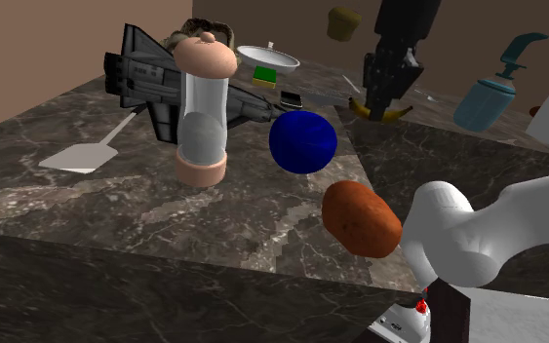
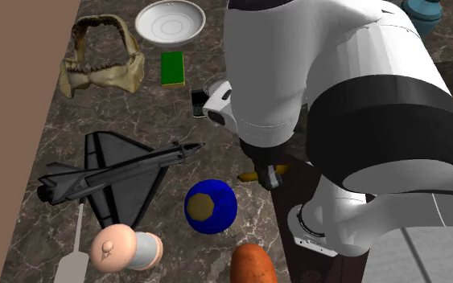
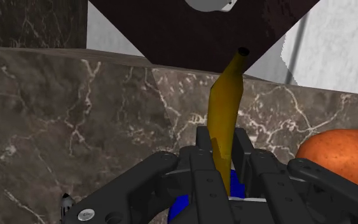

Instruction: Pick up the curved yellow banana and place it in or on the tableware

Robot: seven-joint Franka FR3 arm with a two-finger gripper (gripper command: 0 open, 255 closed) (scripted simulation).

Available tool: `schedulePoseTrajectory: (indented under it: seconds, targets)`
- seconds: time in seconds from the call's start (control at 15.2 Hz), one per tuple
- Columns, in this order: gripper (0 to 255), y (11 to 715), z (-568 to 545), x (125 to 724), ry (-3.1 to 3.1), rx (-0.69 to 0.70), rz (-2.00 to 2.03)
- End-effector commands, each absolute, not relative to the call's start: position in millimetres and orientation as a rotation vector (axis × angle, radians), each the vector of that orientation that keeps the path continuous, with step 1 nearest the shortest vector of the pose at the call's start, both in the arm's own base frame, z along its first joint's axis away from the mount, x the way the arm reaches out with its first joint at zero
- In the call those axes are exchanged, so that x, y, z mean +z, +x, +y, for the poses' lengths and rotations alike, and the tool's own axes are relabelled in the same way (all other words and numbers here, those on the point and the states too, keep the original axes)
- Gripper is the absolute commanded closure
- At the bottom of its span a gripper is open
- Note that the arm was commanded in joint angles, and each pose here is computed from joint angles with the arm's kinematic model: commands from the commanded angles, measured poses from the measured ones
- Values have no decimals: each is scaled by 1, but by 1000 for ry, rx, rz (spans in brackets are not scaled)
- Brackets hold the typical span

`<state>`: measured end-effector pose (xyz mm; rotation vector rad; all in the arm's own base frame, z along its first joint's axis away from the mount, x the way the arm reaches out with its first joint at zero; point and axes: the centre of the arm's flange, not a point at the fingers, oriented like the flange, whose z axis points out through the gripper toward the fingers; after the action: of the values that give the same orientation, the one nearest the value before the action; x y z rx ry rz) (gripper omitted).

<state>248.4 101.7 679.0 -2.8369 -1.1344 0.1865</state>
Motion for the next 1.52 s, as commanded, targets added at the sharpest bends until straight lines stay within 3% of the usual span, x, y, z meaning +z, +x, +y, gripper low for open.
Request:
schedulePoseTrajectory:
  seconds: [0.0, 1.45]
  targets:
    - [255, 247, 101, 690, -2837, 187, -1135]
    - [255, 420, -98, 695, -2837, 187, -1135]
